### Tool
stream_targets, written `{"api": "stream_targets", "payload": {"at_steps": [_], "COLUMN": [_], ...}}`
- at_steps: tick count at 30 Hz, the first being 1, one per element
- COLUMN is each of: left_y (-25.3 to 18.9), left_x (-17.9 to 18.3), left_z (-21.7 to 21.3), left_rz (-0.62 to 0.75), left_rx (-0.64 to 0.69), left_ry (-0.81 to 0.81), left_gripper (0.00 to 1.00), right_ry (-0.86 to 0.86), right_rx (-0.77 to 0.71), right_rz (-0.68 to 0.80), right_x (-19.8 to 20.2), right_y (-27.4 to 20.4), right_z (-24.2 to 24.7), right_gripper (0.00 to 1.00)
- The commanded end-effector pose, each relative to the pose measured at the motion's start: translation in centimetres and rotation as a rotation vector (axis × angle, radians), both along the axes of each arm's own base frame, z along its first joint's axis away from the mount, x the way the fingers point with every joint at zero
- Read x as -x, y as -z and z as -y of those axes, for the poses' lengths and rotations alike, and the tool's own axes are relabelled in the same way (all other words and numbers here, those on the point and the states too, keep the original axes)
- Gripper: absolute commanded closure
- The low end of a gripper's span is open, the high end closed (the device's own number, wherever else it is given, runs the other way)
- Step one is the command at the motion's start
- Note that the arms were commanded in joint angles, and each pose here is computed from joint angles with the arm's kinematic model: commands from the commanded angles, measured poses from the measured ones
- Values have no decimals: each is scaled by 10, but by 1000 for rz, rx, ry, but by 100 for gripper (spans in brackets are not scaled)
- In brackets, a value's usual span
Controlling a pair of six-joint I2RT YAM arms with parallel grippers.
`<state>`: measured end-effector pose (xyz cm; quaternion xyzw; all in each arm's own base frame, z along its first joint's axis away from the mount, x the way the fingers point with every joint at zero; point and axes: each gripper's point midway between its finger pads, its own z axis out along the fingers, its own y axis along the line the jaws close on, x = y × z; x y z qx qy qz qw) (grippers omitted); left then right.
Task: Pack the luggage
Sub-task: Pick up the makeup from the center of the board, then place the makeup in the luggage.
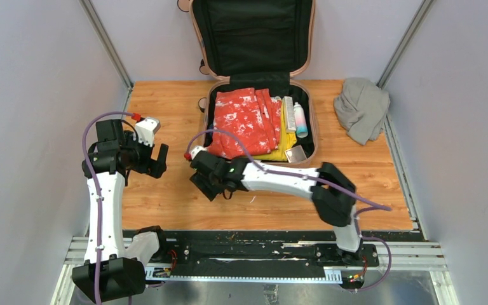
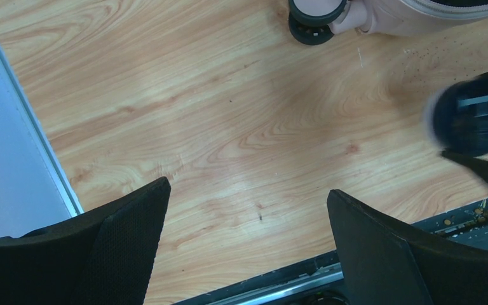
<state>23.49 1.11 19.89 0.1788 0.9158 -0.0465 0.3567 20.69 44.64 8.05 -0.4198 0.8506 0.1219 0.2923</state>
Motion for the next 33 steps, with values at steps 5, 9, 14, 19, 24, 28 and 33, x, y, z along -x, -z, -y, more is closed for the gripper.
{"api": "stream_targets", "payload": {"at_steps": [5, 9, 14, 19, 24, 28, 33], "left_y": [-9, -8, -7, -7, -7, -7, -6], "left_x": [1, 1, 1, 2, 2, 2, 0], "left_z": [3, 5, 5, 5, 5, 4, 3], "left_rz": [16, 14, 11, 11, 12, 12, 10], "left_rx": [17, 29, 30, 32, 26, 24, 16], "left_ry": [4, 5, 6, 7, 10, 12, 14], "left_gripper": [0, 0, 0, 0, 0, 0, 0], "right_ry": [276, 486, 685, 762, 787, 783, 781], "right_rx": [-126, -103, -24, 8, 35, 40, 30], "right_rz": [121, 96, 38, -21, -51, -79, -84], "right_x": [-69, -107, -131, -149, -164, -171, -173], "right_y": [-116, -105, -66, -39, -22, -10, -11], "right_z": [122, 205, 276, 301, 305, 299, 296], "right_gripper": [64, 66, 68, 68, 62, 51, 25]}}
